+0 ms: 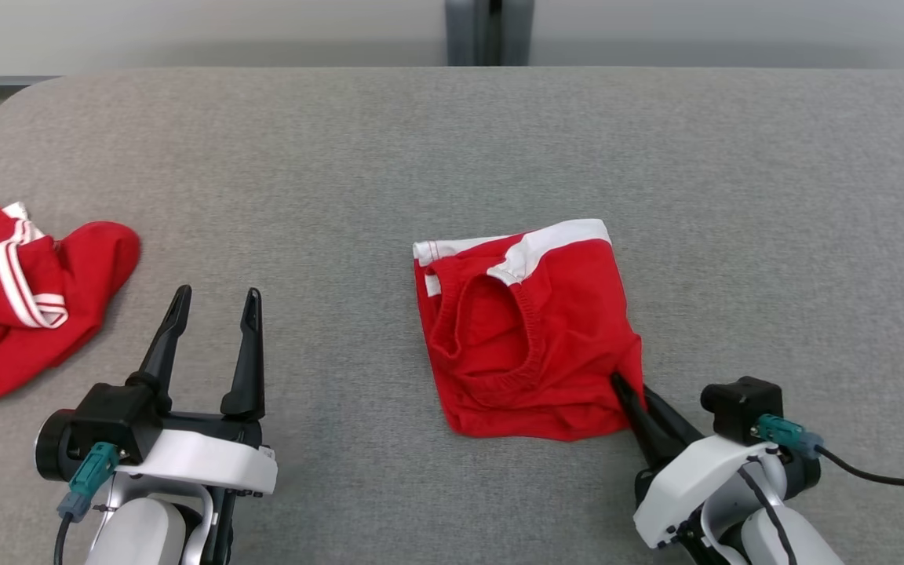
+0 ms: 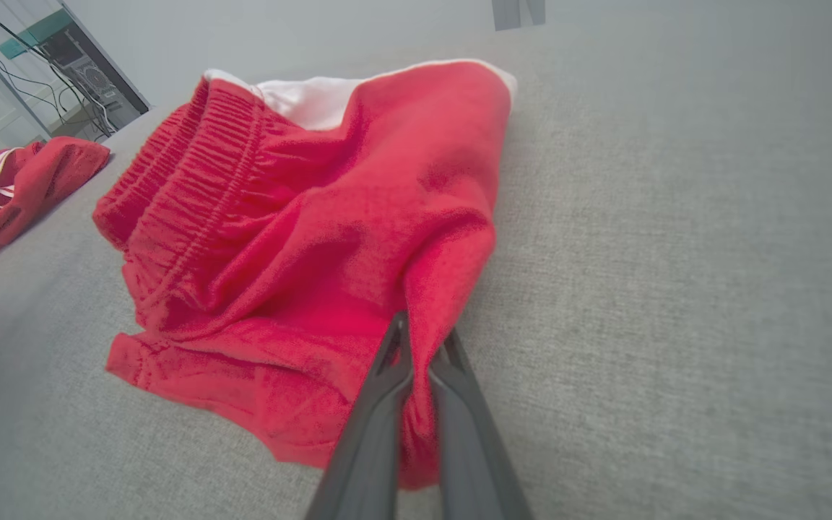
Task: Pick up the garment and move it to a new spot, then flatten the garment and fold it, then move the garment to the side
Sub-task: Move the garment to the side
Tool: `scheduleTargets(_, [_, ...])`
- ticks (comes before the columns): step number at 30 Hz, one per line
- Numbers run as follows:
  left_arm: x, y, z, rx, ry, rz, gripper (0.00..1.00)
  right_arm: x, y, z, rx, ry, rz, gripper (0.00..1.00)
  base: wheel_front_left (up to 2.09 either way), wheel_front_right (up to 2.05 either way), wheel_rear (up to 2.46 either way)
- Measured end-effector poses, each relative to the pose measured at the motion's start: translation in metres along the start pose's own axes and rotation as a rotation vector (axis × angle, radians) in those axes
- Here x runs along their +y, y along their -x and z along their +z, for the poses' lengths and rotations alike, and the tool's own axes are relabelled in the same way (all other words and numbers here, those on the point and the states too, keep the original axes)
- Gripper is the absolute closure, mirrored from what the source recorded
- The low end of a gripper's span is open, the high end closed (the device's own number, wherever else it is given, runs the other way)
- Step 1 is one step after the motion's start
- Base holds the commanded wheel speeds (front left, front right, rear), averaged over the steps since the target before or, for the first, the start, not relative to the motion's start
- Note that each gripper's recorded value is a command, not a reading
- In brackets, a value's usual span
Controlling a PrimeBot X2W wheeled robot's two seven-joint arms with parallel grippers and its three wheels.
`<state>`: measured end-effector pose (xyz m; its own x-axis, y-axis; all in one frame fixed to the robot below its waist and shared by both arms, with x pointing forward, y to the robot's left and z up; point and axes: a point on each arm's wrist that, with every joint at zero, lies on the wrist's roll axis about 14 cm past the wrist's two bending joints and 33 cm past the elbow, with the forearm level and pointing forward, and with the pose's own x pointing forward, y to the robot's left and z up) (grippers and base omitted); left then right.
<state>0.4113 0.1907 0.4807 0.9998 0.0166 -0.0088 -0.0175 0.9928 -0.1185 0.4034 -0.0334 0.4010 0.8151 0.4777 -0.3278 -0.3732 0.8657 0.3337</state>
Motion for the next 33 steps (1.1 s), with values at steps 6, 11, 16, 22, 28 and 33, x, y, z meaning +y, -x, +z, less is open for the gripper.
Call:
scheduleTargets(6, [-0.022, -0.016, 0.001, -0.012, 0.002, -0.076, 0.0, -0.044, 0.022, 0.006, -0.024, 0.013, -0.142, 1.0, 0.0, 0.0, 0.0])
scheduleTargets(11, [-0.045, -0.029, 0.0, -0.011, 0.007, -0.145, 0.0, -0.072, 0.041, 0.01, -0.042, 0.01, -0.238, 1.0, 0.0, 0.0, 0.0])
scheduleTargets(16, [-0.079, -0.047, -0.001, -0.015, 0.011, -0.252, 0.0, -0.106, 0.067, 0.01, -0.057, 0.008, -0.359, 1.0, 0.0, 0.0, 0.0])
scheduleTargets(22, [-0.123, -0.064, -0.006, -0.009, 0.013, -0.385, 0.0, -0.15, 0.096, 0.025, -0.112, 0.028, -0.508, 1.0, 0.0, 0.0, 0.0])
scheduleTargets(28, [-0.159, -0.076, -0.016, 0.01, 0.019, -0.495, 0.0, -0.204, 0.119, 0.053, -0.191, 0.062, -0.669, 1.0, 0.0, 0.0, 0.0])
scheduleTargets(33, [-0.177, -0.083, -0.026, 0.025, 0.016, -0.56, 0.0, -0.247, 0.138, 0.077, -0.256, 0.099, -0.796, 1.0, 0.0, 0.0, 0.0])
